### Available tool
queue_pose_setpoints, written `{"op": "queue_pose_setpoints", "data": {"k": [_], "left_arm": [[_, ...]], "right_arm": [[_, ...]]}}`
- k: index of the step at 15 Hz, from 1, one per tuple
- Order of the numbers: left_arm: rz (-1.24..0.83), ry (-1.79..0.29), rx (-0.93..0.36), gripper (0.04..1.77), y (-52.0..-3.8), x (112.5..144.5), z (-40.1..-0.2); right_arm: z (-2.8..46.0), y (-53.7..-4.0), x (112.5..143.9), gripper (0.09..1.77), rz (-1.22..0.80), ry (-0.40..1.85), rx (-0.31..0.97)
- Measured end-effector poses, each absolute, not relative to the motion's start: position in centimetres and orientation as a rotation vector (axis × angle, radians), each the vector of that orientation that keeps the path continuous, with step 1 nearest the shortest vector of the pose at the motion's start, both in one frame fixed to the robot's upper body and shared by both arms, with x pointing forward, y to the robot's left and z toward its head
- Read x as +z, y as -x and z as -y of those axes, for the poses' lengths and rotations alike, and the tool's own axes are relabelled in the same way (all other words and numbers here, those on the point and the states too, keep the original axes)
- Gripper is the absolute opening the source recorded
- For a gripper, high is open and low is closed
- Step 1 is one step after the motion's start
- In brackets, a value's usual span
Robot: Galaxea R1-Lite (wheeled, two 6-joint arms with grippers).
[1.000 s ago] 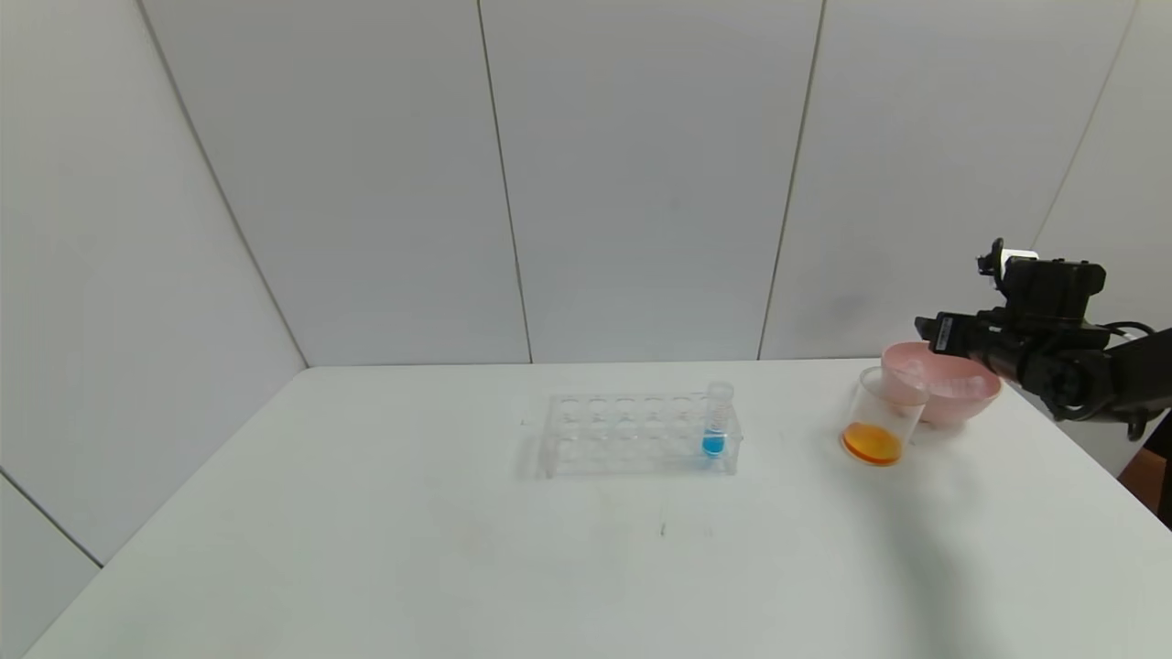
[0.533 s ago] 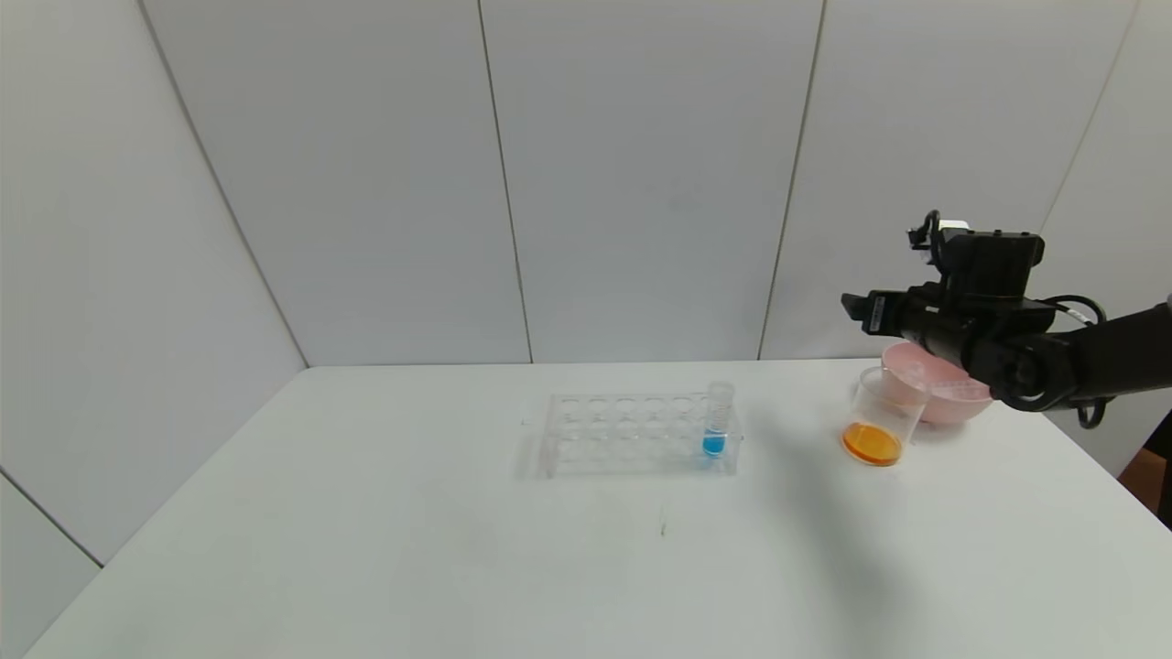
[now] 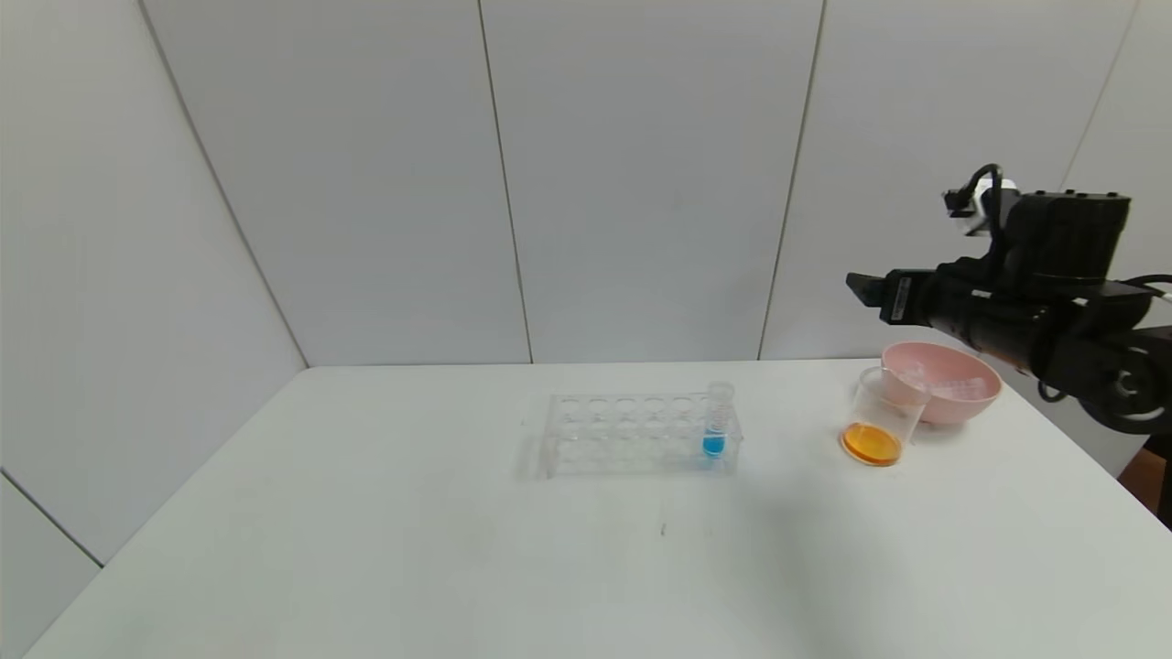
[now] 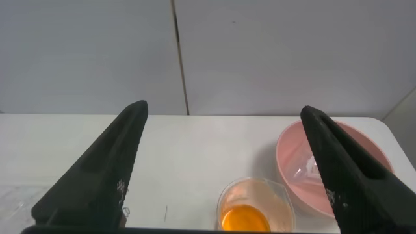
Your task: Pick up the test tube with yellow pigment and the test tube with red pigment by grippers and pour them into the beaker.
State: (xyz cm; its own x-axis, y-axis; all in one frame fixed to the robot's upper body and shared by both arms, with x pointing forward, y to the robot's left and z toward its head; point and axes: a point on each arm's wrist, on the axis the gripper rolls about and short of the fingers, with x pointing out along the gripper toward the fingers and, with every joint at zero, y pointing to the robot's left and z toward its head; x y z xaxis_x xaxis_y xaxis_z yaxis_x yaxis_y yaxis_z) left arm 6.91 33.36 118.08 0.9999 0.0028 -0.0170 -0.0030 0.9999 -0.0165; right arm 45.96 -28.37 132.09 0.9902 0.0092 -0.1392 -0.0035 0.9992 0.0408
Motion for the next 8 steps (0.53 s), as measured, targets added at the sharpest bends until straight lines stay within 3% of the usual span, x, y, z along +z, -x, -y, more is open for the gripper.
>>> {"op": "queue_pose_setpoints", "data": {"k": [5, 8], "left_arm": [[-0.017, 0.017, 0.003, 1.72, -6.9, 118.1, -33.4], [-0.017, 0.017, 0.003, 1.72, -6.9, 118.1, -33.4]], "right_arm": [[28.1, -34.9, 136.2, 1.69, -0.049, -0.038, 0.071], [29.5, -27.9, 137.8, 1.70, -0.001, -0.004, 0.014]]}}
